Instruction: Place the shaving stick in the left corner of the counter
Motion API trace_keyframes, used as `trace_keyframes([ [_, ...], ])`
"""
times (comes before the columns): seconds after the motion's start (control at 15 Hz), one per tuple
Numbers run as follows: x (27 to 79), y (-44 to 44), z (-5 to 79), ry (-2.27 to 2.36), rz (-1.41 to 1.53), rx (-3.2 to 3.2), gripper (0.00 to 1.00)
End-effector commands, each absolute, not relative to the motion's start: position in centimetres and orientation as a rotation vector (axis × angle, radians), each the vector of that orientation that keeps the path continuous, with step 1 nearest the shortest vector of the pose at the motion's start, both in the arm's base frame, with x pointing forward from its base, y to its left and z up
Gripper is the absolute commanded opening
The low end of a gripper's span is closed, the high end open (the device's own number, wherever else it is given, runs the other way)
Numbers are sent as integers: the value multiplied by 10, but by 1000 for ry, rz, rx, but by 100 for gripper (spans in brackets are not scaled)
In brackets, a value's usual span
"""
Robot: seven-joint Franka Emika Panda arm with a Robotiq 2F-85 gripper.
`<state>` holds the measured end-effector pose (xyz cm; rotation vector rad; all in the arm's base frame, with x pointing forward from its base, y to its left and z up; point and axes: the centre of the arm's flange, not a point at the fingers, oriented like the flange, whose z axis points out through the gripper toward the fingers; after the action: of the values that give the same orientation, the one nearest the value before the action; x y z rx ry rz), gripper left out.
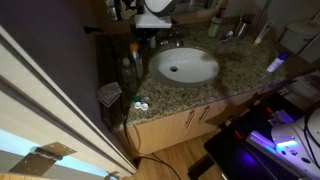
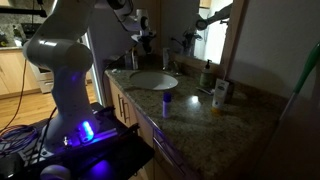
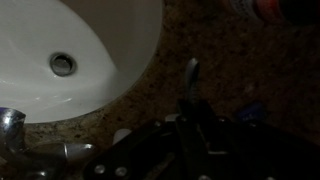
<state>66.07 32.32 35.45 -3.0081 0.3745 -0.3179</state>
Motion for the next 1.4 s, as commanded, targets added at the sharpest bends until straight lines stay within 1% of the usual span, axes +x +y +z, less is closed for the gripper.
trace_keyframes([
  [0.0, 691, 328, 330, 445, -300, -2965, 4],
  [0.33, 728, 340, 299, 546, -305, -2938, 4],
  [0.47, 733, 342, 293, 592, -290, -2938, 4],
  [0.53, 707, 328, 295, 550, -292, -2947, 15],
  [0.67, 712, 333, 288, 567, -302, -2940, 15],
  [0.73, 713, 334, 287, 569, -305, -2939, 4],
  [1.0, 727, 333, 252, 610, -288, -2928, 4],
  [1.33, 731, 333, 232, 618, -292, -2916, 4],
])
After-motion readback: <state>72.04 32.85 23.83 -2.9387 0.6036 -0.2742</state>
